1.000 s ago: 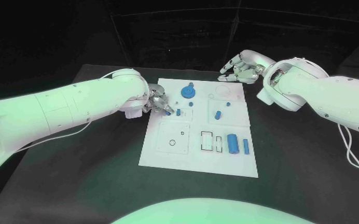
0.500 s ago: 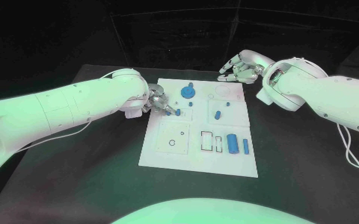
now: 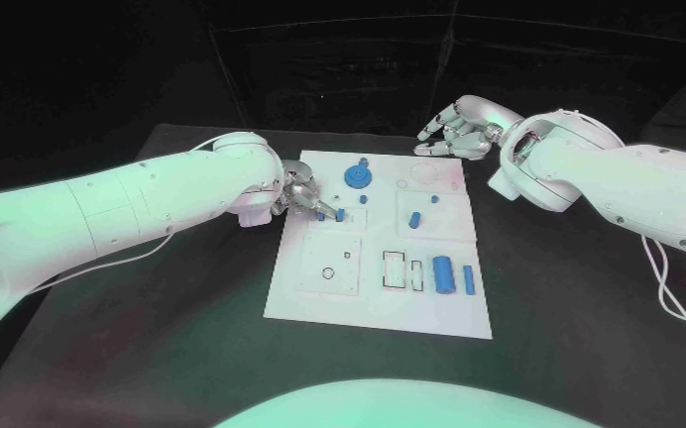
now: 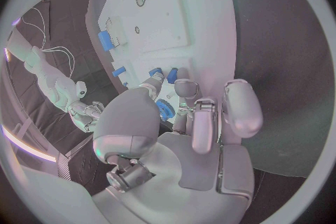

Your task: Assemble the parts on the task board

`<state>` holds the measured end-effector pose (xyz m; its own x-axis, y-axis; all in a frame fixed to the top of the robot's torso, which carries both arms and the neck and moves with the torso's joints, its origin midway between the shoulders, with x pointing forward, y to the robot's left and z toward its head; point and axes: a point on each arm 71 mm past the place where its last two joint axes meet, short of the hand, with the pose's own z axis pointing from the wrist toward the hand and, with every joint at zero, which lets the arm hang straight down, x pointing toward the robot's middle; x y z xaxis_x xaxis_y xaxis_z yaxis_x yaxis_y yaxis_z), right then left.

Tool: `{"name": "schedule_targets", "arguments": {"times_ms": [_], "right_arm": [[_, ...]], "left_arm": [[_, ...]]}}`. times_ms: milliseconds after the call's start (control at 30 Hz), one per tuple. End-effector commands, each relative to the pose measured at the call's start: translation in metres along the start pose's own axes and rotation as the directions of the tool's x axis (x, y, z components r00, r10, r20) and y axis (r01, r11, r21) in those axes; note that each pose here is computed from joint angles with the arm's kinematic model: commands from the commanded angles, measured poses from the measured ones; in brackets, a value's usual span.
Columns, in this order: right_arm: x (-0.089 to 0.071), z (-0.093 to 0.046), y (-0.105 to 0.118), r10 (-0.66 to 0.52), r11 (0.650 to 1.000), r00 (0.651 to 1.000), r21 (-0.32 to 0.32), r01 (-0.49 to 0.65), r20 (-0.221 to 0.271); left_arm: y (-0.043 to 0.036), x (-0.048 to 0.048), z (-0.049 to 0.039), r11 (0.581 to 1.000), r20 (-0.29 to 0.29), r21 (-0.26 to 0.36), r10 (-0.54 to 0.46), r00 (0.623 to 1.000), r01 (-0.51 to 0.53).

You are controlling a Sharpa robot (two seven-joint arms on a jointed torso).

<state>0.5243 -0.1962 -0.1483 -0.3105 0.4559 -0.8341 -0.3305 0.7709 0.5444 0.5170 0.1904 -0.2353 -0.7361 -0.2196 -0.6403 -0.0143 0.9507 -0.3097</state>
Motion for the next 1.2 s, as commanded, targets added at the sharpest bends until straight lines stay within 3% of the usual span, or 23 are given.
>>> {"name": "schedule_targets", "arguments": {"times_ms": [33, 200, 333, 600, 733, 1000, 1200], "right_arm": [[-0.001, 0.000, 0.001, -0.001, 1.000, 1.000, -0.009, 0.001, -0.003], [-0.001, 0.001, 0.001, -0.002, 1.000, 1.000, -0.009, 0.001, -0.004], [-0.001, 0.001, 0.001, -0.002, 1.000, 1.000, -0.008, 0.002, -0.004], [0.000, 0.001, 0.001, -0.002, 1.000, 1.000, -0.007, 0.002, -0.004], [0.000, 0.002, 0.001, -0.002, 1.000, 1.000, -0.008, 0.002, -0.004], [0.001, 0.002, 0.002, -0.001, 1.000, 1.000, -0.010, 0.001, -0.006], [0.001, 0.003, 0.003, -0.001, 1.000, 1.000, -0.011, 0.001, -0.007]], "left_arm": [[0.0020, -0.0017, -0.0013, 1.000, 0.026, -0.005, -0.008, 1.000, 0.008], [0.0057, -0.0077, -0.0059, 0.998, 0.091, 0.030, -0.063, 0.994, 0.061], [0.0044, -0.0155, -0.0098, 0.989, 0.164, 0.108, -0.122, 0.979, 0.105], [-0.0070, -0.0281, -0.0168, 0.932, 0.265, 0.331, -0.244, 0.933, 0.150], [-0.0141, -0.0321, -0.0172, 0.904, 0.294, 0.406, -0.265, 0.918, 0.132], [-0.0316, -0.0337, -0.0093, 0.879, 0.308, 0.474, -0.218, 0.926, 0.049], [-0.0459, -0.0340, -0.0043, 0.858, 0.375, 0.500, -0.093, 0.922, -0.117]]}}
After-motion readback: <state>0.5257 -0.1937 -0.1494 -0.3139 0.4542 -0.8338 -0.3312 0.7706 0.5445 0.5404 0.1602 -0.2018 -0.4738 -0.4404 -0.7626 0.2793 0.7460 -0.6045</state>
